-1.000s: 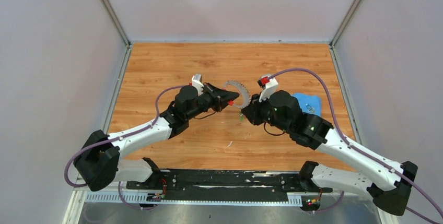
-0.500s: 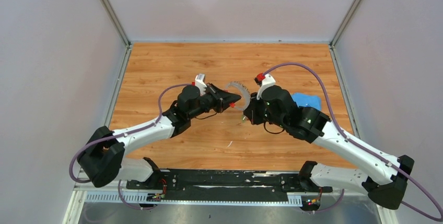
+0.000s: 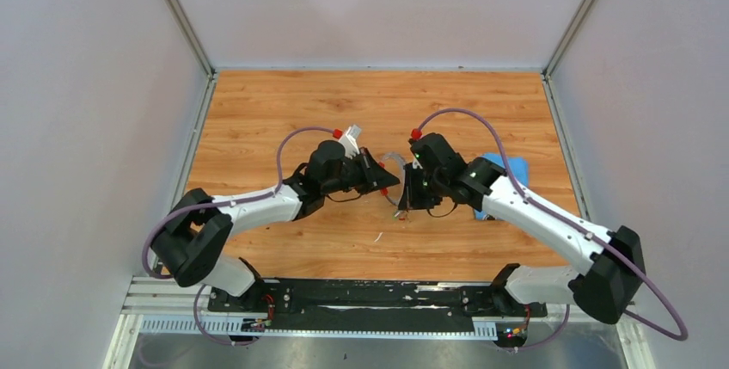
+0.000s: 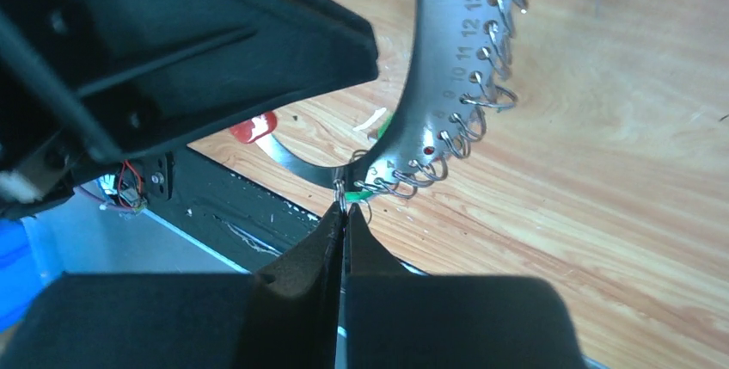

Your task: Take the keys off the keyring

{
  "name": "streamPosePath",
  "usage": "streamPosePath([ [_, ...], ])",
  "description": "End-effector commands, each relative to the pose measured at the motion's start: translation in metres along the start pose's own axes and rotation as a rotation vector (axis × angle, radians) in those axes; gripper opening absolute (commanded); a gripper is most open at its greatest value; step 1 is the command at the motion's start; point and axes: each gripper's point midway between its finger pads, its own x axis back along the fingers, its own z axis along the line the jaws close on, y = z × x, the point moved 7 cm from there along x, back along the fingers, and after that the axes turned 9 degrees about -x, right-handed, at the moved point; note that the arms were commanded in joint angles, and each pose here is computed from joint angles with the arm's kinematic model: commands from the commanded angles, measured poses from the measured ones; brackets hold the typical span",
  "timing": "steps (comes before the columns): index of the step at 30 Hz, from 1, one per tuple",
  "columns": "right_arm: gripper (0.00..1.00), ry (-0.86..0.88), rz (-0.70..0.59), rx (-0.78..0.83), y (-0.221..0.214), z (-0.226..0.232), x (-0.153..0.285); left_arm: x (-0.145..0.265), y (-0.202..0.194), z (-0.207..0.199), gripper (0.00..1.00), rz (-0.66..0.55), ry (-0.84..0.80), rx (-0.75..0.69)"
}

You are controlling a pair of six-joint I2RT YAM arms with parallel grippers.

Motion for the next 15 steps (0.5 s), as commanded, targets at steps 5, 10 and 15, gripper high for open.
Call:
streamPosePath([
  [5,0.01,0.068,0.22,-0.319,-0.015,-0.022,-0.06,-0.019,-0.029,0.056,0.0,0.158,0.065,-0.348],
  [10,0.01,0.099,0.304,-0.463,-0.022,-0.041,-0.091,-0.028,-0.037,0.075,0.0,0.221,0.07,-0.435],
  [15,0.01,0.11,0.353,-0.517,-0.019,-0.054,-0.103,-0.033,-0.039,0.085,0.15,0.247,0.068,-0.494],
])
